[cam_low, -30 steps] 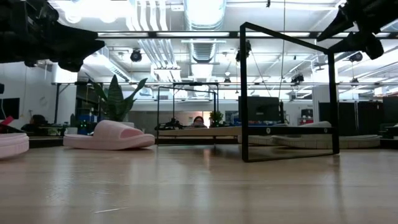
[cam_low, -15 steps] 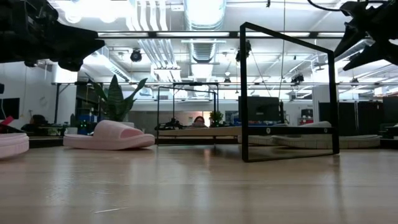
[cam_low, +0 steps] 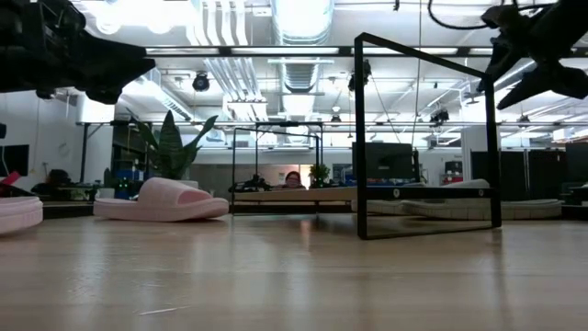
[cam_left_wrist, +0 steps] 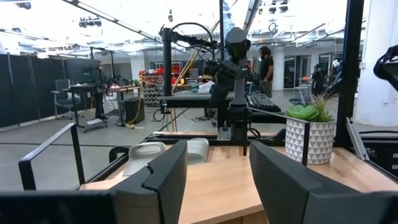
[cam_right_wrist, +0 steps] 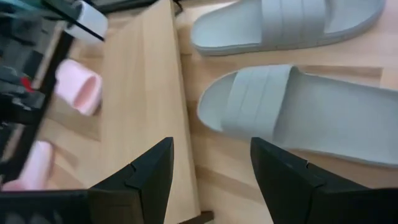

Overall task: Pick and place slides into the shelf
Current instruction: Put the bottom gray slide on the shelf

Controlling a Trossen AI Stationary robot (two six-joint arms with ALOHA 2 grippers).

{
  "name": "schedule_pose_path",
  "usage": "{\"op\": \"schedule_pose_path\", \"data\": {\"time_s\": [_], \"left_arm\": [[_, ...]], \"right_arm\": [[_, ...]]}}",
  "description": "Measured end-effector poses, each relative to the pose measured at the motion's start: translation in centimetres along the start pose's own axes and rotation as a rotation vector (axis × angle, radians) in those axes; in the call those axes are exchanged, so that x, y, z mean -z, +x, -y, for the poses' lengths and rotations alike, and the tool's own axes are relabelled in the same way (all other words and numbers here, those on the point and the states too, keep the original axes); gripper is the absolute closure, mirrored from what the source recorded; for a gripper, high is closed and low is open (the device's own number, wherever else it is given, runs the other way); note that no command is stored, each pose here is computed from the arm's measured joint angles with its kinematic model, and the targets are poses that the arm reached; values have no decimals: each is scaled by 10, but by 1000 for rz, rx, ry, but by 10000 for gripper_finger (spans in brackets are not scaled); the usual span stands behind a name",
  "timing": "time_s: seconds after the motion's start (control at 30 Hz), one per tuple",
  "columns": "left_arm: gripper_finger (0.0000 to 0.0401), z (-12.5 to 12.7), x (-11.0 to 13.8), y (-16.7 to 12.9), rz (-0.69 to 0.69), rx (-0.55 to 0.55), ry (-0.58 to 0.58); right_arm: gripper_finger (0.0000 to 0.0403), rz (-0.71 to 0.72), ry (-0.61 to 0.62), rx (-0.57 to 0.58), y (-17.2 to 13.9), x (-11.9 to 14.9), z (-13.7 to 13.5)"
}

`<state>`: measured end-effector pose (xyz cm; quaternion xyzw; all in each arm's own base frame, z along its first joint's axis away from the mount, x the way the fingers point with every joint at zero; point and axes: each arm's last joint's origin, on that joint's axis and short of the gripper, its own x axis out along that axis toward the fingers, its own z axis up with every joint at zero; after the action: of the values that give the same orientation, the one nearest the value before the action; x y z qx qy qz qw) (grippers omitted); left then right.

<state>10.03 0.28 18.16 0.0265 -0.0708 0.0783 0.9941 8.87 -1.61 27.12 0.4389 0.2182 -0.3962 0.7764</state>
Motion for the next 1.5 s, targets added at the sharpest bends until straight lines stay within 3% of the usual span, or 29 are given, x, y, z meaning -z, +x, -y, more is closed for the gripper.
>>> {"op": "schedule_pose_path", "data": {"time_s": [0.17, 0.33, 0.7, 1.03, 1.5], "left_arm": [[241, 0, 0, 0, 1, 0, 0], [241, 0, 0, 0, -1, 0, -1], [241, 0, 0, 0, -2, 0, -1], [241, 0, 0, 0, -3, 0, -1], [241, 0, 1, 0, -8, 1, -1]], "right_arm": [[199, -21, -29, 72, 10, -9, -9], [199, -83, -30, 35, 25, -22, -16], [199, -228, -35, 190, 69, -45, 5], [199, -313, -62, 271, 96, -46, 17], [199, -262, -22, 265, 122, -35, 38]]}}
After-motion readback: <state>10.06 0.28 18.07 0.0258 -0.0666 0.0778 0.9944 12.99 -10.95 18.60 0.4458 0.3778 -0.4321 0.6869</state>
